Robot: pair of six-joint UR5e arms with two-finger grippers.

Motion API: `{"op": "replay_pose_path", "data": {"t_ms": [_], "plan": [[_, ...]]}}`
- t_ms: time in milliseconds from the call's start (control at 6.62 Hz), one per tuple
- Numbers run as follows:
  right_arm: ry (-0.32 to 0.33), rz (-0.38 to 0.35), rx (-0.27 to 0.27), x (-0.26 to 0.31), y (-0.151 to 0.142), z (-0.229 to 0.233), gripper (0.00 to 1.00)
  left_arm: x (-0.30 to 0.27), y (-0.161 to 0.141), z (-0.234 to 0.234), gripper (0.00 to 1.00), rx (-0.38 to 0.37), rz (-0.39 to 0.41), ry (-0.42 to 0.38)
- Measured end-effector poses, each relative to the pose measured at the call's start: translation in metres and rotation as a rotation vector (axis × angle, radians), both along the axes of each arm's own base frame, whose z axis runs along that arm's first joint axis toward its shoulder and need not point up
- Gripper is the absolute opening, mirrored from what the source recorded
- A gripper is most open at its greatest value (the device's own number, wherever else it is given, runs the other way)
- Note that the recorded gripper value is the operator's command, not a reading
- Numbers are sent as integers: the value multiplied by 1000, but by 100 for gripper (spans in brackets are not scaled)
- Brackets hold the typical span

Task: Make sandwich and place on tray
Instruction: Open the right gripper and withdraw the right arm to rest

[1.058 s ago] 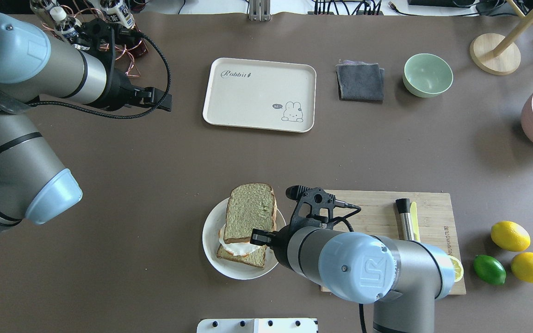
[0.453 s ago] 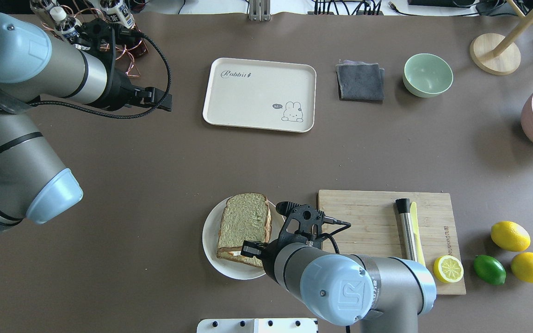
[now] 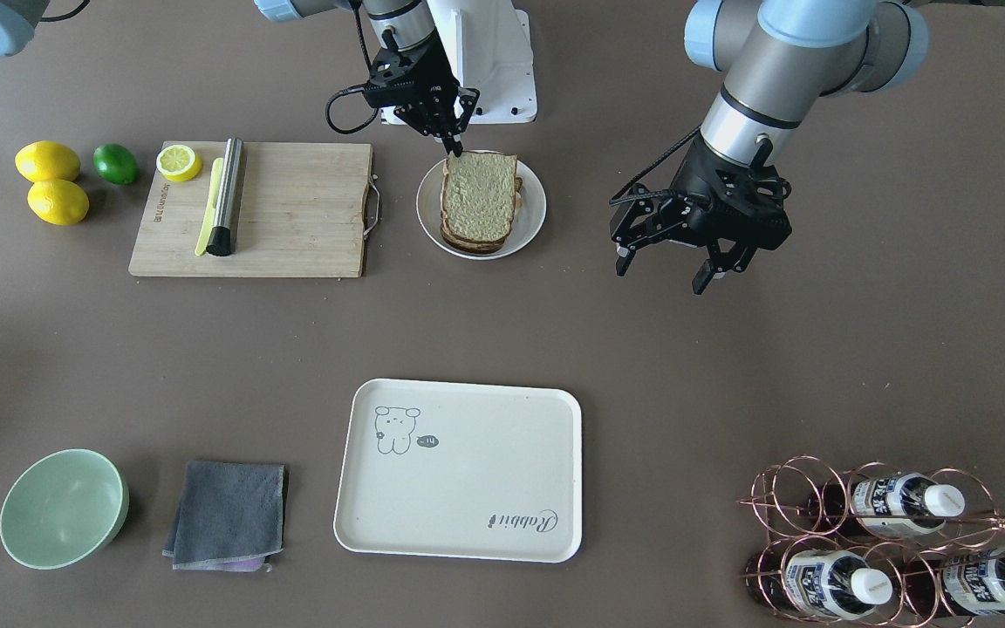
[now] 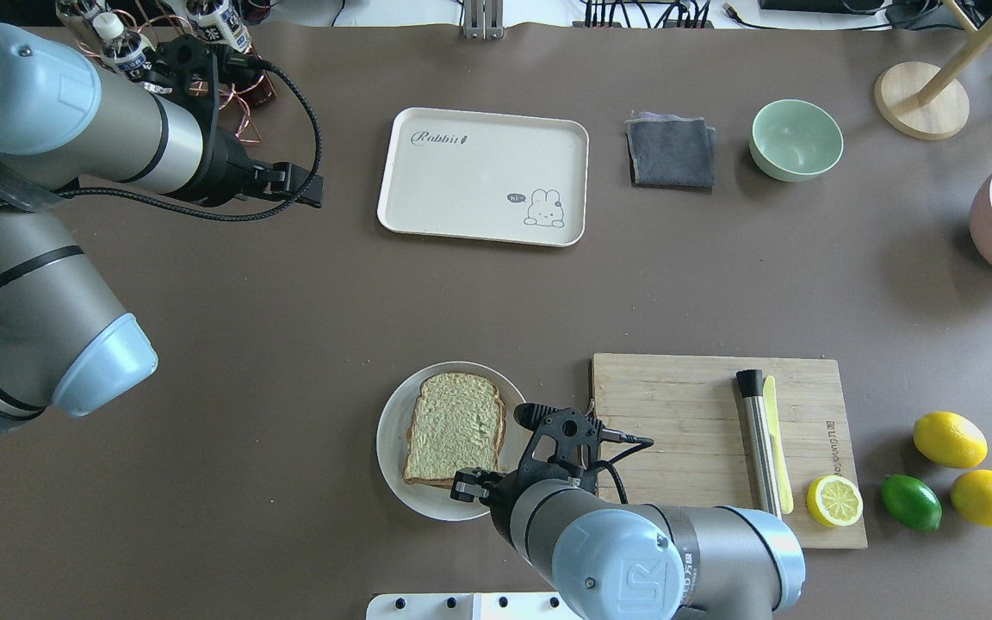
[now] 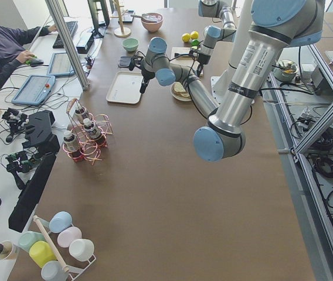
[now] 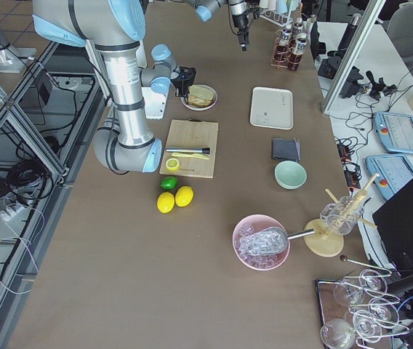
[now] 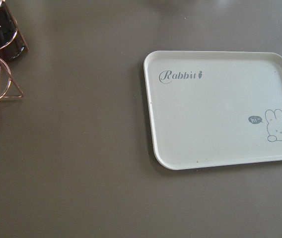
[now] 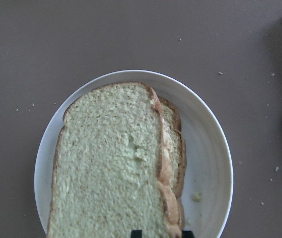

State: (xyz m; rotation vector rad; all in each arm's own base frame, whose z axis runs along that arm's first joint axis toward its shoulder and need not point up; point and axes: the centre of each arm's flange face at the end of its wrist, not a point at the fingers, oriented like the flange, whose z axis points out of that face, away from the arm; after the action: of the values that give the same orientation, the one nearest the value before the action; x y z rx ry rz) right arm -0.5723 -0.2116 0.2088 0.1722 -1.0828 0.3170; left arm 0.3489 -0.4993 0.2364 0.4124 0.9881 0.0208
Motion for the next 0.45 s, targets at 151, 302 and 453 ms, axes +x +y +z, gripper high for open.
{"op": "replay_pose_path", "data": {"t_ms": [151,302,453], "plan": [[10,2,-5,13,-21,-1,100,0,0,0,98,0,1,0],[38,0,-34,37,-59,3,100,1,1,-1,98,-2,2,2],[78,-14,-53,71,-99,15,100,2,3,0,98,-7,1,4]]}}
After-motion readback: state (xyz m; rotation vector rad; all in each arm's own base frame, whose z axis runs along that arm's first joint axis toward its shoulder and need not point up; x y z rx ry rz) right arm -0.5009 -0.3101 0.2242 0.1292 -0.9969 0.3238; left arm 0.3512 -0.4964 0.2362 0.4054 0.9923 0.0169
